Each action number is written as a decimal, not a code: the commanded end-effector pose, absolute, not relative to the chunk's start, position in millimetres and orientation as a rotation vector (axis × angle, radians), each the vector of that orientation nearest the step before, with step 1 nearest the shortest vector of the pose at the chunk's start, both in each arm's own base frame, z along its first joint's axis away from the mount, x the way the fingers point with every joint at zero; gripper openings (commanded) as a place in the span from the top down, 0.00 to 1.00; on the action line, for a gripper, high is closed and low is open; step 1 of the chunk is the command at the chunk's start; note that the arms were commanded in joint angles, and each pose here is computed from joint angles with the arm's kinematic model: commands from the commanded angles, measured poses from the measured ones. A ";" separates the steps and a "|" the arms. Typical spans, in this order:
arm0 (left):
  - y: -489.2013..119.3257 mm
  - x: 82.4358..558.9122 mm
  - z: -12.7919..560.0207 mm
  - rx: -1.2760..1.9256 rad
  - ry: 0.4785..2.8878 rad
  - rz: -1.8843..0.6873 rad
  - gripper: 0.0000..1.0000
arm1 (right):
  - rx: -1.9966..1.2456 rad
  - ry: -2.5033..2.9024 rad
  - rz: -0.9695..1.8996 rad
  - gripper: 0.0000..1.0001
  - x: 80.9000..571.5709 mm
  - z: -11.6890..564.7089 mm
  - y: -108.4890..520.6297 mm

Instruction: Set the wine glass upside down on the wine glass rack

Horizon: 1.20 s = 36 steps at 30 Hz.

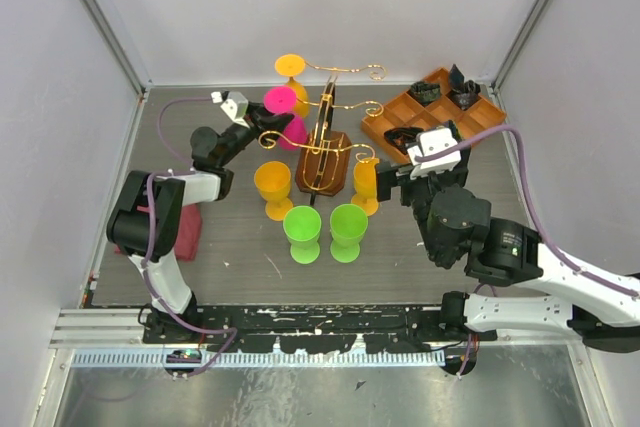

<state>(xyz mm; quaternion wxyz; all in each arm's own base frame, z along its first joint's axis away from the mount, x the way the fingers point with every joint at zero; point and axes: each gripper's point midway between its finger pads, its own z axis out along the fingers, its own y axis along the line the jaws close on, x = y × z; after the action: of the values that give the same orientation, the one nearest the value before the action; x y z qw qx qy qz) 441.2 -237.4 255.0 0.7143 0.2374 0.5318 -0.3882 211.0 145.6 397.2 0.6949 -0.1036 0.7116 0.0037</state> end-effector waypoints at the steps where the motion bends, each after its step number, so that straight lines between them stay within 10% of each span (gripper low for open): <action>1: -232.2 444.4 257.3 0.519 1.159 -0.809 0.47 | -0.096 1.559 0.087 0.00 206.8 419.8 127.0; 36: -54.8 371.9 327.6 -0.152 1.680 -0.363 0.21 | -0.377 1.724 0.214 0.00 215.4 384.9 245.9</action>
<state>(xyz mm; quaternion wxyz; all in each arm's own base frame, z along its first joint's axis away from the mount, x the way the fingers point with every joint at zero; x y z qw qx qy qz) 392.4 -63.9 344.0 0.7167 -0.0412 0.6708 -0.1862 218.8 223.1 386.7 0.6492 -0.1589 0.7427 0.0424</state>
